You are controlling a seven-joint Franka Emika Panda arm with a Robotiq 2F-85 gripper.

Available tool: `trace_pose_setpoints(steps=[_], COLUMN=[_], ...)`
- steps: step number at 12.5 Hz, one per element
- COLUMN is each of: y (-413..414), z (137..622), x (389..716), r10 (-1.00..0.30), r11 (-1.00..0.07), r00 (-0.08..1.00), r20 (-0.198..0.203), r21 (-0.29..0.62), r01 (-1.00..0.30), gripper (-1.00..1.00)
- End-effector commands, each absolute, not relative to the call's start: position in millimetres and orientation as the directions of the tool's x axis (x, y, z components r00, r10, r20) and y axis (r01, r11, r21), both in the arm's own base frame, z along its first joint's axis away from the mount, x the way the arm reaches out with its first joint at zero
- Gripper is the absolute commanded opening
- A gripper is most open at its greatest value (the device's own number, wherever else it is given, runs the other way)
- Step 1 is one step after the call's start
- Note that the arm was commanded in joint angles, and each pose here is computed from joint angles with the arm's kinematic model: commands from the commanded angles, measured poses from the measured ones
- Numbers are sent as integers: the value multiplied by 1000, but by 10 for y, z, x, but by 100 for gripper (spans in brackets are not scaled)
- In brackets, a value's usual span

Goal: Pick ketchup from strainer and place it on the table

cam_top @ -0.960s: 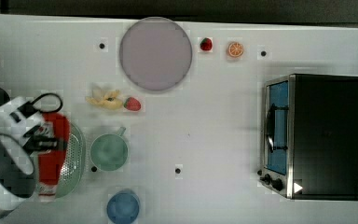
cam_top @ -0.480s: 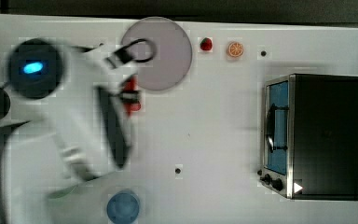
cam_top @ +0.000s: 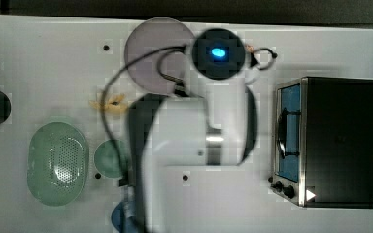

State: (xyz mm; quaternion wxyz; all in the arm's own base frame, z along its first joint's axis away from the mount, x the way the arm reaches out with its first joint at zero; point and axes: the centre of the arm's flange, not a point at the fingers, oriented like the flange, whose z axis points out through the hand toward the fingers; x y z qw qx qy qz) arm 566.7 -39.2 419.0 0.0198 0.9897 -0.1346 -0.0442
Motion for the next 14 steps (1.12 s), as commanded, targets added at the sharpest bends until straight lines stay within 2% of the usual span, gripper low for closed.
trace_pose_setpoints(steps=[1, 4, 8, 14], y=[-456, -510, -431, -405], z=[3945, 3396, 2746, 1976], x=[5575, 5384, 5241, 5157], r10=[-225, -235, -243, -250], r11=[-974, -972, -970, -963], r00=[972, 972, 970, 962], r20=[-62, -33, -18, -110], r21=[43, 26, -21, -77], r01=[-223, -234, -243, -259], gripper=[13, 13, 13, 13])
